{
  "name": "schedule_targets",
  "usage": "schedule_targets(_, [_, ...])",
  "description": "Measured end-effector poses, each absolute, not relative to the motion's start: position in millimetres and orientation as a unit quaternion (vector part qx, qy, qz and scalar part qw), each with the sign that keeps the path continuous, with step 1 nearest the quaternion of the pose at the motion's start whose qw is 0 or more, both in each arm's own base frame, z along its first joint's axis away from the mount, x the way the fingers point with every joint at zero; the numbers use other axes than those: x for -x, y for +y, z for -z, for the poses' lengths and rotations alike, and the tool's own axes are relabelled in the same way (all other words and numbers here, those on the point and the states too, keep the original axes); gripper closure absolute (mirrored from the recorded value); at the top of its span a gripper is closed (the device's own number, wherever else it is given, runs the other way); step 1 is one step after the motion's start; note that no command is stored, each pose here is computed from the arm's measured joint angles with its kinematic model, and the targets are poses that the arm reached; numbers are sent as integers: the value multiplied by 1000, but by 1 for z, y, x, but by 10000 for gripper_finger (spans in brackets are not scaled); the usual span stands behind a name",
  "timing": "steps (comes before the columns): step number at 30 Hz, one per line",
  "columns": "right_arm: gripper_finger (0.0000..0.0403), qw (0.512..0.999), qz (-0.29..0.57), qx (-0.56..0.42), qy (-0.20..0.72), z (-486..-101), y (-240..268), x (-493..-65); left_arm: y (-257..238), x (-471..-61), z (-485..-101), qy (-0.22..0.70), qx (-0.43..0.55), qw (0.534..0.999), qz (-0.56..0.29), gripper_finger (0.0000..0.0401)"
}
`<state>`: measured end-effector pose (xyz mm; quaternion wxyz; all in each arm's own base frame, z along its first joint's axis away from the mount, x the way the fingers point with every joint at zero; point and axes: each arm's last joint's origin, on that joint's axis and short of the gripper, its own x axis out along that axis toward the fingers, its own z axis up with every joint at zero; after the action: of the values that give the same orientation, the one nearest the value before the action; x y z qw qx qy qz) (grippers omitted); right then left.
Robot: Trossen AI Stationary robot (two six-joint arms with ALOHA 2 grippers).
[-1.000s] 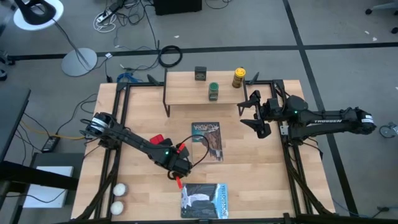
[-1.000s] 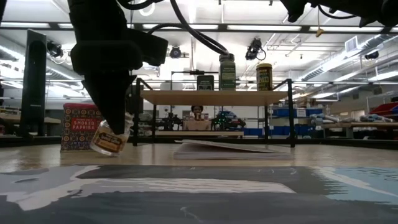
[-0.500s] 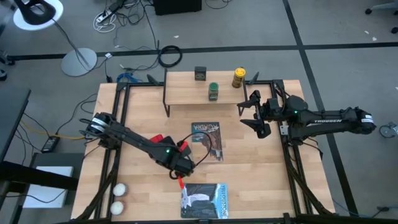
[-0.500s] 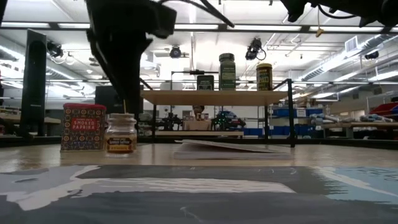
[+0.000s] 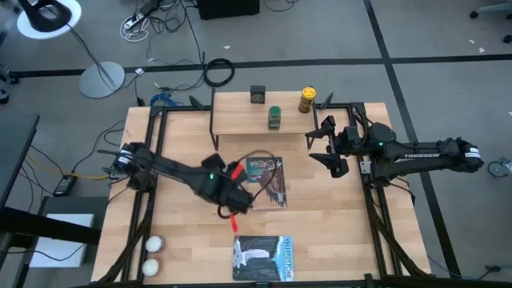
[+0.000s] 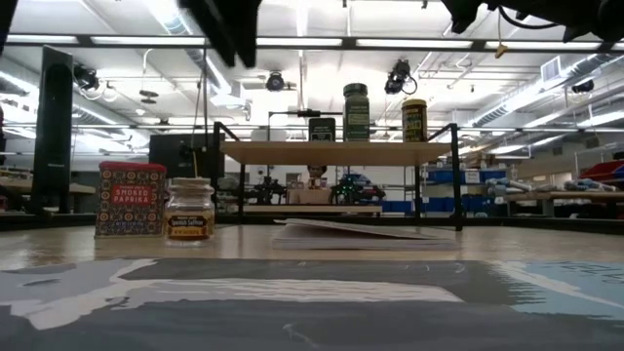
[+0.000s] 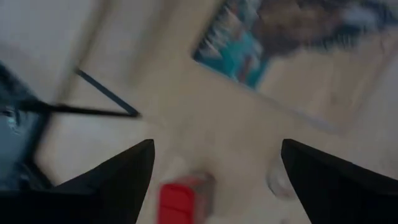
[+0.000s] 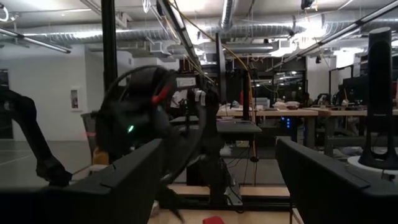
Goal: Shelf spices
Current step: Remove the black seasoning can on the shelf
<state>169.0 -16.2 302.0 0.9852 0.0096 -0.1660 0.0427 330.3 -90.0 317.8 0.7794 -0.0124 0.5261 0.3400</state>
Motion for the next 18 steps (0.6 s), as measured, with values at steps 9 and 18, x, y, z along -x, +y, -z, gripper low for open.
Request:
schedule_targets(9, [84,983,-54,-8,-173,-303,-13,-169,-41,-336,-379,478,-49,800,-360,46])
schedule_targets(18, [87,984,-53,-5,-173,-303,-13,-169,-4,-333,-416,454,-145,792,-381,46])
